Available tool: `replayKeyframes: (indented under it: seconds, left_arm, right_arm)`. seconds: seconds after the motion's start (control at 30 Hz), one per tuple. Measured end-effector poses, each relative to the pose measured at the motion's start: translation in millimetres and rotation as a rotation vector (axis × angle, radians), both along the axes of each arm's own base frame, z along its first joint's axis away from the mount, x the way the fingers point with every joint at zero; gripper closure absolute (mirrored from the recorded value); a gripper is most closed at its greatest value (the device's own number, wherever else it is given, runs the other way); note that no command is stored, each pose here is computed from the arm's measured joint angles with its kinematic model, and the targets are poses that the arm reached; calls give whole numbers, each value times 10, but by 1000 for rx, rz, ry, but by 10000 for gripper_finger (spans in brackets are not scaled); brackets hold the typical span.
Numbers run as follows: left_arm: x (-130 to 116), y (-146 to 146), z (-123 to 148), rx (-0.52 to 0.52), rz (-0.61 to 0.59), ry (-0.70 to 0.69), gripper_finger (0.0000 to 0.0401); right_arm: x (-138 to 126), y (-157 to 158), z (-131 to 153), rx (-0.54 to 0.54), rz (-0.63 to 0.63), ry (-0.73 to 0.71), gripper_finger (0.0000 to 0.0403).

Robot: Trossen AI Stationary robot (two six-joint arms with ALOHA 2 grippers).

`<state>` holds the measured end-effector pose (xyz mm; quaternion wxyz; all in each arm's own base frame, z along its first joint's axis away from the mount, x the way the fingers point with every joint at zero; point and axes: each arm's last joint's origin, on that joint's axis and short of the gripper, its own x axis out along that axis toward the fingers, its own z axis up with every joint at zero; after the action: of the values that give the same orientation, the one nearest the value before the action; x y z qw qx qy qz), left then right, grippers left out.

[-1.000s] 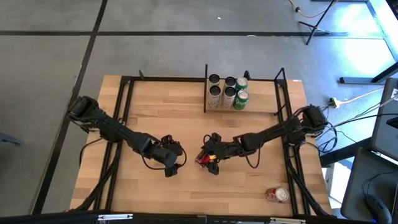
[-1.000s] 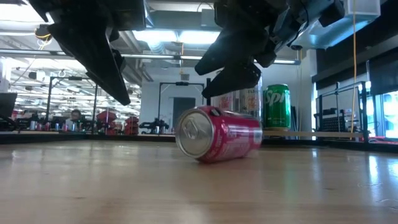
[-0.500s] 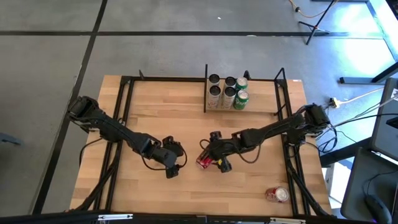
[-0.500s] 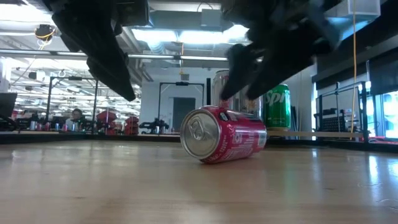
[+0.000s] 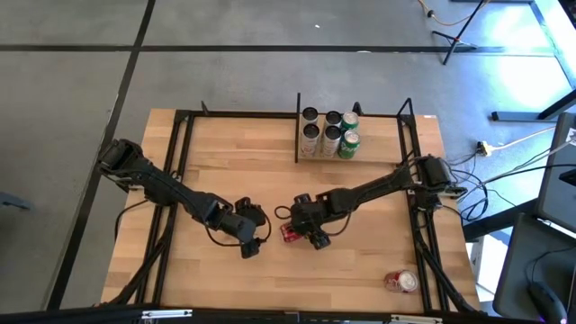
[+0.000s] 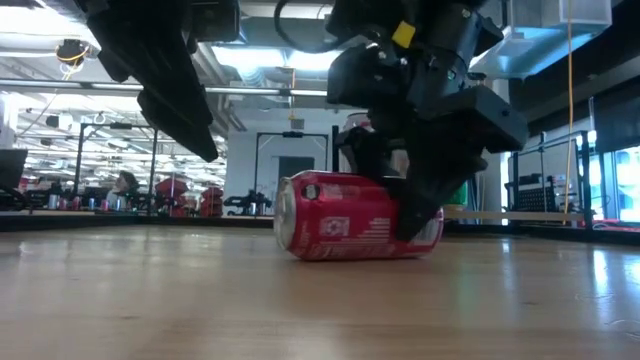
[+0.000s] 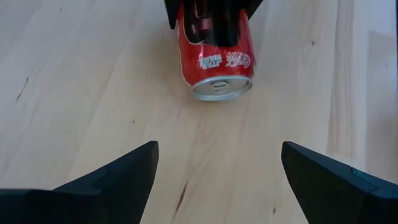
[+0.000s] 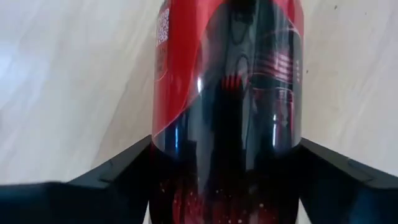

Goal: Place canned beverage on shelf
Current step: Put the top red-white soda can on the shelf

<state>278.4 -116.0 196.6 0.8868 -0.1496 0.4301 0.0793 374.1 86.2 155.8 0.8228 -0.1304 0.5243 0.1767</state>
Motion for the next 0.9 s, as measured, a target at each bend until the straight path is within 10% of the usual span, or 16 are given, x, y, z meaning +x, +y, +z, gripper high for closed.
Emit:
replayKeyframes:
  seconds: [0.27, 0.9]
  left_arm:
    - [8, -15, 79, -41, -28, -6, 66]
    - [-211, 91, 627, -106, -12, -163, 66]
  right_arm:
    - [-24, 32, 129, 72, -130, -22, 126]
    - [-279, 281, 53, 270, -510, -761, 126]
